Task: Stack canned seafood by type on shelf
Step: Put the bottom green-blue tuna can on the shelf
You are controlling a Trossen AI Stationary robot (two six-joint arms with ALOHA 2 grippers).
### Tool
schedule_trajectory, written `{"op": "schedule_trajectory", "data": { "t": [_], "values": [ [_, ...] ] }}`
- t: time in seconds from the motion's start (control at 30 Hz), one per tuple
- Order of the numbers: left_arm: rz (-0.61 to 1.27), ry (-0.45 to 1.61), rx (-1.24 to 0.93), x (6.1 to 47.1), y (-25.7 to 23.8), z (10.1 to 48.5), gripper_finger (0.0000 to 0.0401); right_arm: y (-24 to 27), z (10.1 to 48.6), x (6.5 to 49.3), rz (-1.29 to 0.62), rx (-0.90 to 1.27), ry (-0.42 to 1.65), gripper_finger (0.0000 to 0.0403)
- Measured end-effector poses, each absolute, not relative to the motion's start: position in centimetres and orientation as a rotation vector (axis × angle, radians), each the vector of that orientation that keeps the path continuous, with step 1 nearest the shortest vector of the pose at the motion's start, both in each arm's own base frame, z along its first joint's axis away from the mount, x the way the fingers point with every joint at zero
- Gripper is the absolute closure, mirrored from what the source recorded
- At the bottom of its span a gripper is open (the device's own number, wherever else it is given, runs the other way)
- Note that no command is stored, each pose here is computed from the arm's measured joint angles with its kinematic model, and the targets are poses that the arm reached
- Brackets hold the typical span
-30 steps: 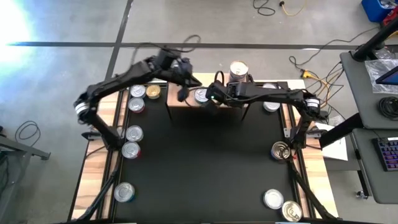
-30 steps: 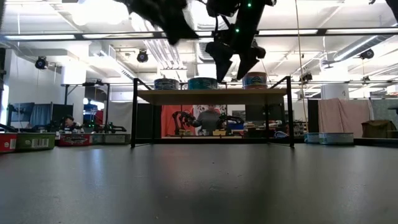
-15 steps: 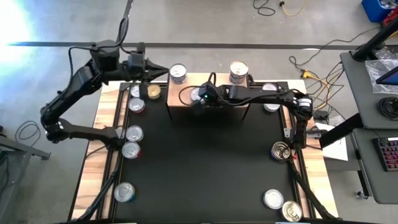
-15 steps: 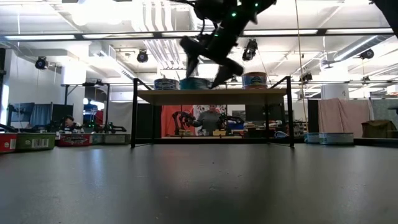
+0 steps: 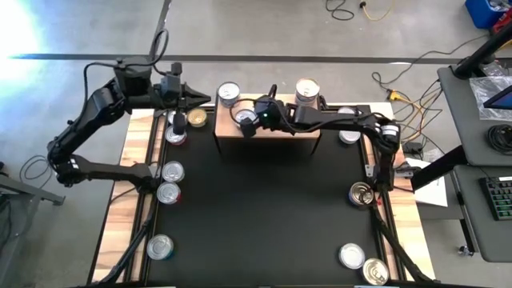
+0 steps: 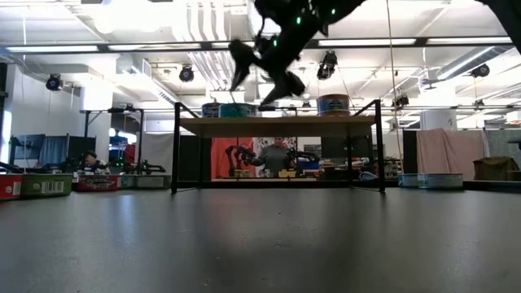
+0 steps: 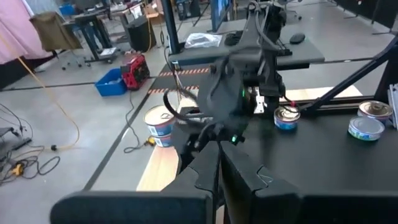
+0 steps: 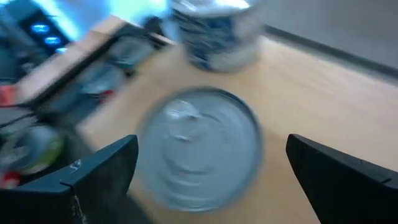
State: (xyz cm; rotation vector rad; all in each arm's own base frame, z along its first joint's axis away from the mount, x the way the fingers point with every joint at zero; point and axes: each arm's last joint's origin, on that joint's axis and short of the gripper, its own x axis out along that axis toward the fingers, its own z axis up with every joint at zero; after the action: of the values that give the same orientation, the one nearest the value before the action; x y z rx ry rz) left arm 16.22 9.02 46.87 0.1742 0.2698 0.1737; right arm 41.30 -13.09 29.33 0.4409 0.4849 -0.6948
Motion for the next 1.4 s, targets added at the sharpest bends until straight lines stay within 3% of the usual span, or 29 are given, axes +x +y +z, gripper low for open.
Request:
{"op": "schedule_trajectory", "data": {
  "t": [0.1, 0.2, 0.4, 0.6, 0.97, 1.2, 1.4],
  "values": [
    [0.174, 0.255, 0.201, 15.8, 8.7, 47.1, 0.04, -12.6, 30.8, 41.5, -0.606, 0.375, 0.48, 0.0016],
    [0.176, 0.235, 0.241, 15.5, 8.6, 47.4, 0.04, -12.6, 31.3, 41.5, -0.621, 0.299, 0.475, 0.0059],
    [0.2, 0.237, 0.288, 15.7, 8.8, 47.5, 0.04, -13.8, 30.0, 42.2, -0.727, 0.234, 0.471, 0.0221],
    [0.199, 0.252, 0.303, 16.1, 9.1, 47.3, 0.04, -14.3, 28.1, 43.8, -0.633, 0.267, 0.443, 0.0378],
    [0.27, 0.269, 0.313, 15.9, 9.3, 47.3, 0.04, -15.8, 26.3, 43.8, -0.752, 0.399, 0.458, 0.0393],
    [0.274, 0.268, 0.284, 16.0, 9.3, 47.3, 0.04, -16.1, 26.4, 43.2, -0.927, 0.393, 0.426, 0.0393],
    [0.273, 0.279, 0.255, 15.5, 9.0, 47.2, 0.04, -16.0, 29.1, 43.3, -0.874, 0.43, 0.375, 0.039]
  ]
}}
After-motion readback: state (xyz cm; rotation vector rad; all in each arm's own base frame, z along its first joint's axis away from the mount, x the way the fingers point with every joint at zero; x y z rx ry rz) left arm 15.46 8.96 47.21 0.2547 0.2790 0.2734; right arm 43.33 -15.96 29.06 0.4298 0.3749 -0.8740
